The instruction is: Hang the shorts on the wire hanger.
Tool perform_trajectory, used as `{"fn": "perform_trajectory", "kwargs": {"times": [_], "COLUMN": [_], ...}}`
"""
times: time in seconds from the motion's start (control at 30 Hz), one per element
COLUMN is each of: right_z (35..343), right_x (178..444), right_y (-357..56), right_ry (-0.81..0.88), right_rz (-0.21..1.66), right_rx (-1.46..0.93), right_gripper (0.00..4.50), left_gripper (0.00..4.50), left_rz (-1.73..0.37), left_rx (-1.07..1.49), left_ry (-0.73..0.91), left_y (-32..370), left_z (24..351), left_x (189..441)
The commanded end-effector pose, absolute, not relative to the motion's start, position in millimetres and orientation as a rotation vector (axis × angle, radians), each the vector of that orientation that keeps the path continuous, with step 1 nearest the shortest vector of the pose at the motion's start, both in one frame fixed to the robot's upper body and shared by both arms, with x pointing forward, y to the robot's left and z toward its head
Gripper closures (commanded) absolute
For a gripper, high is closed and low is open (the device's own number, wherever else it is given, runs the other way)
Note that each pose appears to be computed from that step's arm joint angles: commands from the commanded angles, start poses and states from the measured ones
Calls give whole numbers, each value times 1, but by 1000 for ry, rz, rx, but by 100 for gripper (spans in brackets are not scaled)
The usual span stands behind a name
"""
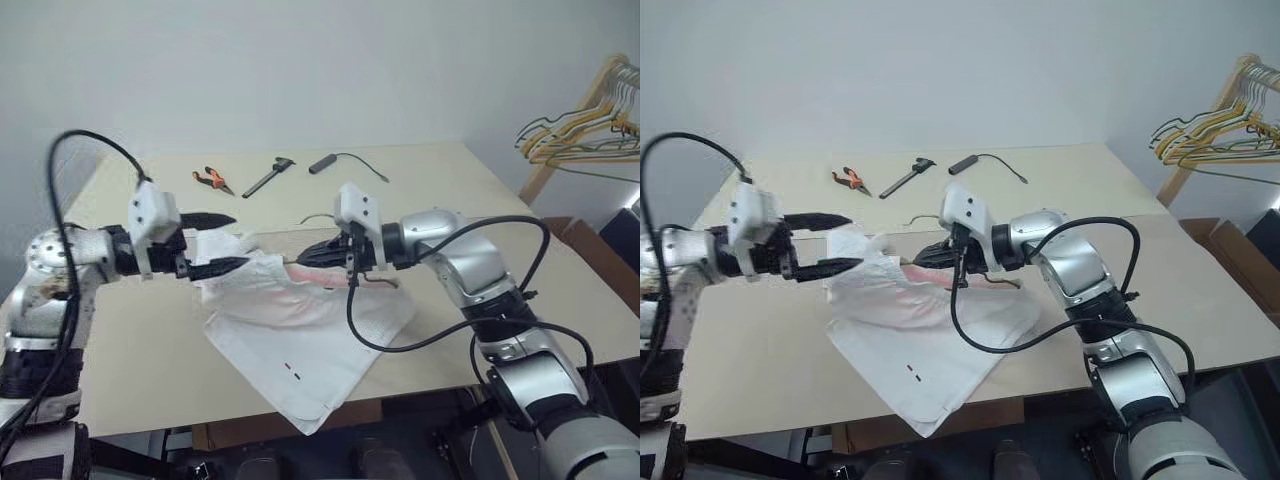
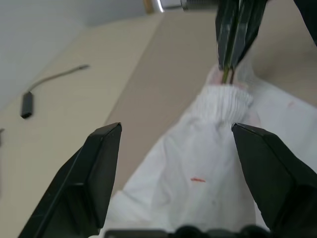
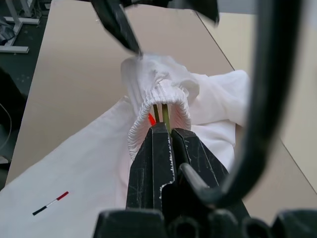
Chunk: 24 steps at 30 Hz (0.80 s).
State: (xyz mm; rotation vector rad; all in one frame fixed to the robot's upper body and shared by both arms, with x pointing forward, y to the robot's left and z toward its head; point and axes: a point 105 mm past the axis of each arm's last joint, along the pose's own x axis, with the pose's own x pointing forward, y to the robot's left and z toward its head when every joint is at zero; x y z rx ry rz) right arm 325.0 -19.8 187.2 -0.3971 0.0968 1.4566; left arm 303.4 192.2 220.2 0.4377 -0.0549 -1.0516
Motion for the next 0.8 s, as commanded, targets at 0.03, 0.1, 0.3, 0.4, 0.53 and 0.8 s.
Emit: {"fn": "perform_trajectory", "kwargs": {"times": [0.03,0.1,0.3,0.4,0.53,0.8], "right_z": [201,200,199,195,191,194], "right_x": [320,318,312,305,294,276], "right_y": [-28,-33,-49,-61,-75,-75], "right_ry": [31,41,74,110,152,182], "right_rz": [1458,1458,1451,1444,1435,1455], "right_rx": [-414,-415,-419,-428,-444,-478], "right_gripper": [450,450,450,450,450,450], "left_gripper": [81,81,81,81,81,81], "left_rz": [-1025,-984,-1089,-1134,-1137,-1250], "left_rx": [401,331,414,449,524,594], "left_ry": [-101,-119,-91,-22,5,-34], "left_y": [188,187,174,183,200,190], "left_z": [231,236,220,203,185,170], "left_x": [289,290,270,263,273,298]}}
